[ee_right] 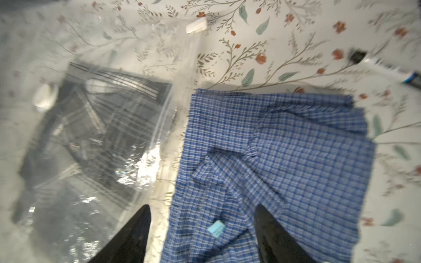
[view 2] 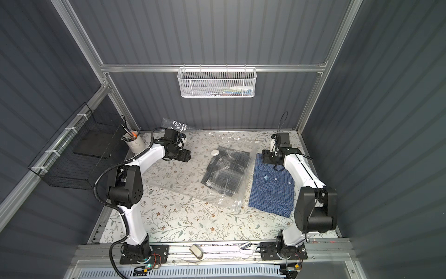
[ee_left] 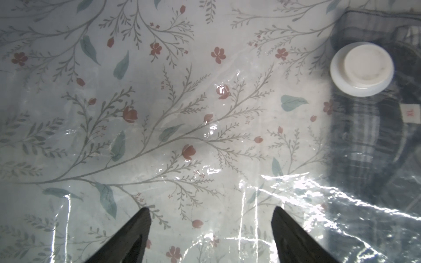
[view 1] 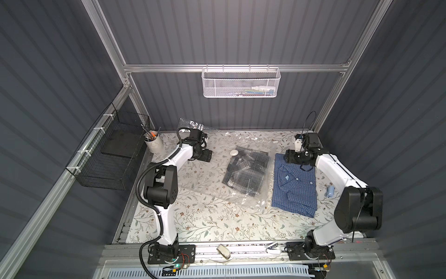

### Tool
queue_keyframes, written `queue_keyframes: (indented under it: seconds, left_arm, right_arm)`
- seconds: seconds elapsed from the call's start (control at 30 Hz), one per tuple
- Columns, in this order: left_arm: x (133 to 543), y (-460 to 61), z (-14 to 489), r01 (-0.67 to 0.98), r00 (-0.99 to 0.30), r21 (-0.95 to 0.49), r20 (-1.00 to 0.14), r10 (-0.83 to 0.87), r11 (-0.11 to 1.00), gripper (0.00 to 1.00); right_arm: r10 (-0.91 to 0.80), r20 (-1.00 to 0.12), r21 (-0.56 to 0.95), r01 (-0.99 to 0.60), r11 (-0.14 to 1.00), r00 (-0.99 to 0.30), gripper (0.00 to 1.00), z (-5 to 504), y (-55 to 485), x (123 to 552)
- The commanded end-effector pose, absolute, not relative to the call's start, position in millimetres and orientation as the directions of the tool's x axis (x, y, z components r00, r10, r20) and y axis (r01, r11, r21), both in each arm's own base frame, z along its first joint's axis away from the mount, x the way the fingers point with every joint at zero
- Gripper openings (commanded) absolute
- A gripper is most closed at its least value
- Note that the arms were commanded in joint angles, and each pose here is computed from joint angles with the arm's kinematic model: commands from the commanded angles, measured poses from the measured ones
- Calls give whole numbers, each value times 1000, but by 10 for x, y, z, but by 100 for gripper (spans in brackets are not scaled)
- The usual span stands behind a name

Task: Take the shirt out of the vacuum bag
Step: Open the vacuum bag at the center of the board.

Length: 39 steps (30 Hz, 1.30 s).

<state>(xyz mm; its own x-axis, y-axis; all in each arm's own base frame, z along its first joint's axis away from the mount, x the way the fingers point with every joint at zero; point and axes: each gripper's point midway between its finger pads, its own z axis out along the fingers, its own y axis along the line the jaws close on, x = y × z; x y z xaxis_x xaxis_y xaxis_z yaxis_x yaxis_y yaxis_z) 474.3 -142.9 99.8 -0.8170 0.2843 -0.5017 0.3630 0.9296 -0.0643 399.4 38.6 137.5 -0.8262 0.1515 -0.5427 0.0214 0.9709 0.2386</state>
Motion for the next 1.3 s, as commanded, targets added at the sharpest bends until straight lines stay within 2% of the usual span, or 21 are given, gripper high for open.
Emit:
queue_keyframes:
  seconds: [0.0, 0.07, 0.13, 0.23, 0.33, 0.47, 0.63, 0.73, 0.87, 0.97, 1.27]
  left_arm:
    - [4705, -1557, 1390, 420, -773, -106, -562, 294, 901, 86]
    - [4662, -1634, 1499, 446, -753, -103, -580, 311, 889, 87]
    - [4579, -1817, 1634, 506, -718, -105, -602, 350, 856, 89]
    - [4362, -2257, 1809, 614, -653, -115, -629, 422, 781, 90]
    - [4059, -2812, 1881, 708, -602, -163, -649, 465, 688, 90]
    - [3639, -3464, 1783, 792, -518, -89, -621, 588, 604, 92]
    - [3246, -4023, 1586, 832, -449, 12, -571, 687, 555, 97]
    - [3096, -4312, 1429, 834, -436, 53, -545, 716, 548, 98]
    - [3035, -4459, 1116, 817, -448, 119, -486, 751, 564, 98]
    - [3087, -4431, 880, 794, -468, 171, -443, 765, 584, 98]
    - [3355, -4312, 627, 721, -477, 330, -403, 782, 610, 93]
  right_arm:
    - [301, -398, 437, 109, 893, -867, 70, 1062, 702, 3727]
    - [319, -389, 453, 122, 883, -864, 68, 974, 731, 3647]
    - [325, -353, 529, 100, 843, -877, 67, 951, 877, 3560]
    - [347, -345, 548, 113, 829, -872, 63, 934, 891, 3500]
    - [382, -369, 572, 117, 812, -847, 60, 1035, 866, 3522]
    - [475, -422, 587, 166, 792, -772, 59, 1267, 643, 3642]
    - [522, -533, 416, 332, 847, -665, 61, 1514, 100, 3677]
    - [554, -574, 422, 362, 831, -602, 63, 1664, -74, 3654]
    - [580, -622, 379, 447, 811, -526, 64, 1792, -407, 3516]
    - [596, -650, 403, 451, 797, -472, 65, 1895, -537, 3427]
    - [637, -608, 454, 450, 769, -474, 64, 1684, -490, 3400]
